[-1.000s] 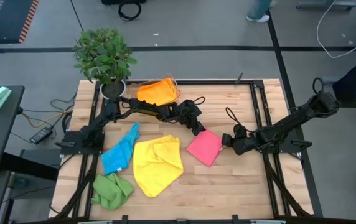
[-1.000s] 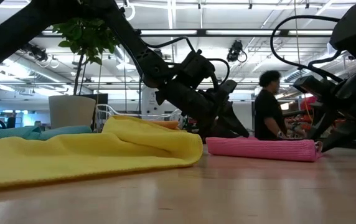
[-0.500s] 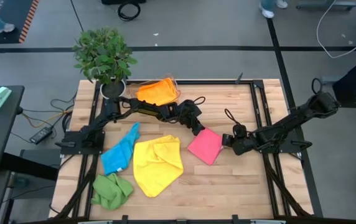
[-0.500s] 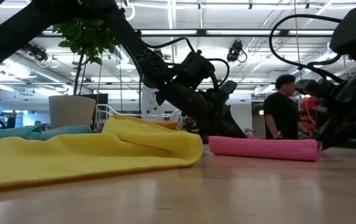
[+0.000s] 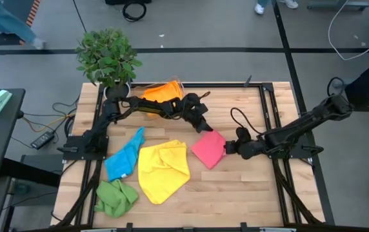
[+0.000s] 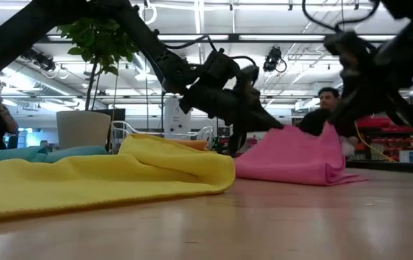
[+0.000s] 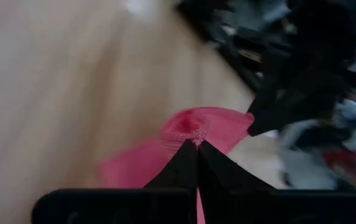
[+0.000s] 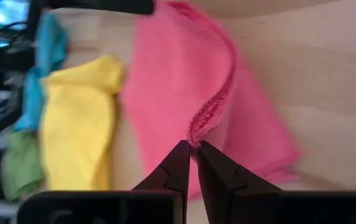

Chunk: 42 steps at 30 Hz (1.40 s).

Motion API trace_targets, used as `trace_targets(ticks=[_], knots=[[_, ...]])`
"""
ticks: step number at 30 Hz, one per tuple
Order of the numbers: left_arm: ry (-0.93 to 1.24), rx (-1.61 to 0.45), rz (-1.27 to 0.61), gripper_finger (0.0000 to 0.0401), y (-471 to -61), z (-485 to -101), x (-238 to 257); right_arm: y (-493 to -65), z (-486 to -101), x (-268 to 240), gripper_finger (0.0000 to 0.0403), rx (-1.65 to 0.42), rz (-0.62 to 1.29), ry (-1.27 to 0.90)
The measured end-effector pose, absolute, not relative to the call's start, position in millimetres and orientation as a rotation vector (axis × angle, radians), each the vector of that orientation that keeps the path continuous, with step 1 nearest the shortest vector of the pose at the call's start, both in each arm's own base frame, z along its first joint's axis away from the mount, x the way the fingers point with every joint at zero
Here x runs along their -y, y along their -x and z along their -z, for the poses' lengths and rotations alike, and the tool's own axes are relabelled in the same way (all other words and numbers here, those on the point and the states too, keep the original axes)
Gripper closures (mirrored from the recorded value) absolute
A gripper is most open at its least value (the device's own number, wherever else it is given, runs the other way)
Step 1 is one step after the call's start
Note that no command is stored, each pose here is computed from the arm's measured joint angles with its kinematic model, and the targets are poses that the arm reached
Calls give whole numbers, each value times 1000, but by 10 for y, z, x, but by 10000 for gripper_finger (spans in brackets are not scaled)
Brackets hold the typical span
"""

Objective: Fold microfiber towels
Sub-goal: Stack the folded pink microfiber cloth on top of the orange microfiber cloths in the transparent bin

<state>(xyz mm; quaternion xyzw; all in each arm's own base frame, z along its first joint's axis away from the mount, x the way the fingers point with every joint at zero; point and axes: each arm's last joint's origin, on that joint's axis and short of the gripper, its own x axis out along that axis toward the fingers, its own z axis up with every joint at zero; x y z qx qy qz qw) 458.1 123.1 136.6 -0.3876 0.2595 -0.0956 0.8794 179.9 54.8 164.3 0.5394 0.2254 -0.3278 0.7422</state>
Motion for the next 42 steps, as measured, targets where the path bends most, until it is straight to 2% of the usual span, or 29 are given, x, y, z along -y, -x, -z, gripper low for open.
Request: trace_targets(ticks=[5, 9, 17, 22, 28, 32, 37, 42], knots=[[837, -561, 403, 383, -4537, -1544, -1181, -1907, -1898, -679, 365, -473, 620, -1174], [867, -618, 480, 388, -4507, -1581, -1094, -1966, -2016, -799, 365, -479, 562, -1170], [851, -831, 570, 386, -4369, -1520, -802, -2062, -1977, -1192, 365, -536, 515, -1235], [695, -916, 453, 393, -4313, -1436, -690, -2143, -1684, -1339, 365, -582, 619, -1230], [583, -842, 322, 387, -4387, -1463, -735, -2190, -1453, -1307, 365, -593, 739, -1179], [570, -806, 310, 394, -4415, -1488, -747, -2189, -1458, -1288, 365, -591, 749, -1174], [491, -789, 252, 380, -4428, -1486, -767, -2121, -1574, -1246, 364, -594, 747, -1175], [443, -733, 193, 394, -4470, -1496, -820, -1986, -1727, -1147, 364, -589, 776, -1140]])
